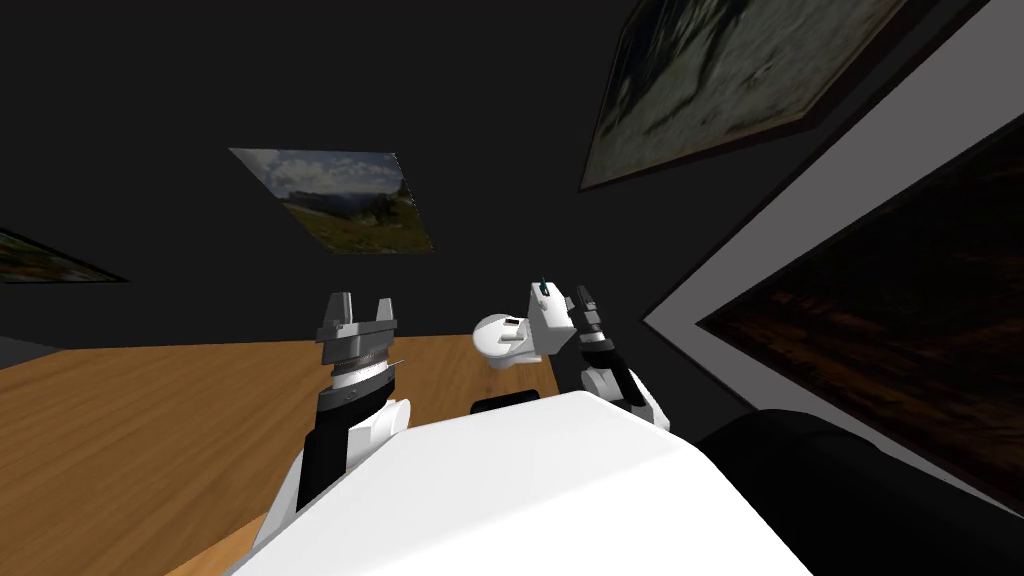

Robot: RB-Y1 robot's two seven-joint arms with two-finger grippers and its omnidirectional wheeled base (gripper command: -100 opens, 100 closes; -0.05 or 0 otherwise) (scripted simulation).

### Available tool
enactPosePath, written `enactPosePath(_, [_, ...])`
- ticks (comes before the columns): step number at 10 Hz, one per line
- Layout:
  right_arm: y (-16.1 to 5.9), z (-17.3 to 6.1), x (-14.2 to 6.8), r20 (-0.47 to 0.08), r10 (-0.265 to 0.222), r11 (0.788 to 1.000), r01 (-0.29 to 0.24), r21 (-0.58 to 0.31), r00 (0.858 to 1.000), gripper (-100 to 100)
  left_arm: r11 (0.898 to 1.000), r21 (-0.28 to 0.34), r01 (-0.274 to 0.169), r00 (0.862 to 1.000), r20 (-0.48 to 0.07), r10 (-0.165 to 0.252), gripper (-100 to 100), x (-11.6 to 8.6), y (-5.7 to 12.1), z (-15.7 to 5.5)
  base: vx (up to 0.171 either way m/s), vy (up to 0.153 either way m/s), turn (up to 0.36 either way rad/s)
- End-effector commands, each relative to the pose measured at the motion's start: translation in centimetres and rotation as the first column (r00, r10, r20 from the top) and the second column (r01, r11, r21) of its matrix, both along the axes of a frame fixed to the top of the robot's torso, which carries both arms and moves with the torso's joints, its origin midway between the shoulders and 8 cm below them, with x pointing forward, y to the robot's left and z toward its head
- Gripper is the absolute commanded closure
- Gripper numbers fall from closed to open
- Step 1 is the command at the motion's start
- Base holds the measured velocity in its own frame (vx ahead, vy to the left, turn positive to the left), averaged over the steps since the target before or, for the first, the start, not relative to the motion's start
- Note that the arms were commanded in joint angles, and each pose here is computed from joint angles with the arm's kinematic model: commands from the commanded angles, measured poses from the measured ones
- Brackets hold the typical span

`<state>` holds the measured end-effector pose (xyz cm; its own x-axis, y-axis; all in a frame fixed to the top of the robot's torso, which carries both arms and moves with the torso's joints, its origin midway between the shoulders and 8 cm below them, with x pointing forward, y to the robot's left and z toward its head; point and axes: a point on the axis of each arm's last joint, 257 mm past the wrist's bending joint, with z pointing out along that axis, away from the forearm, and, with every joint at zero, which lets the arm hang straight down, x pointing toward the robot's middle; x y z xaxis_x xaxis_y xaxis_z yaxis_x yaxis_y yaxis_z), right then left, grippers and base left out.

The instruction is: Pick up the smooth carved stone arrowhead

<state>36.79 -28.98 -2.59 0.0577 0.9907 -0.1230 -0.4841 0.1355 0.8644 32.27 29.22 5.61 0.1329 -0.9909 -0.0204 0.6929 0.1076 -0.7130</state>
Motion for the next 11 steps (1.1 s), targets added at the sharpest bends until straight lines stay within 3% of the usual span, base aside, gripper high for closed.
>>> enactPosePath(1, [-0.1, -0.8, 0.4, -0.027, 0.014, 1.000, -0.014, -0.021, 1.000, -100, 1.000, 0.000, 0.000, 1.000, 0.000, 0.000, 0, 0.0, 0.0, 0.0, -0.057, 0.033, 0.054])
enactPosePath(4, [-0.4, -3.5, 0.8, -0.115, 0.039, 0.997, -0.046, -0.055, 0.993, -100, 1.000, 0.000, 0.000, 1.000, 0.000, 0.000, 0, 0.0, 0.0, 0.0, -0.051, 0.044, 0.110])
enactPosePath(5, [-0.3, -3.5, 0.8, -0.116, 0.042, 0.997, -0.050, -0.061, 0.992, -100, 1.000, 0.000, 0.000, 1.000, 0.000, 0.000, 0, 0.0, 0.0, 0.0, -0.036, 0.032, 0.064])
enactPosePath(7, [-0.9, -6.4, 1.1, -0.210, 0.055, 0.994, -0.074, -0.081, 0.976, -100, 1.000, 0.000, 0.000, 1.000, 0.000, 0.000, 0, 0.0, 0.0, 0.0, -0.061, 0.050, 0.196])
enactPosePath(10, [-1.0, -8.0, 1.1, -0.269, 0.072, 0.986, -0.109, -0.124, 0.961, -100, 1.000, 0.000, 0.000, 1.000, 0.000, 0.000, 0, 0.0, 0.0, 0.0, -0.054, 0.056, 0.087])
enactPosePath(11, [-1.5, -9.6, 1.1, -0.318, 0.073, 0.984, -0.119, -0.129, 0.945, -100, 1.000, 0.000, 0.000, 1.000, 0.000, 0.000, 0, 0.0, 0.0, 0.0, -0.040, 0.046, 0.141])
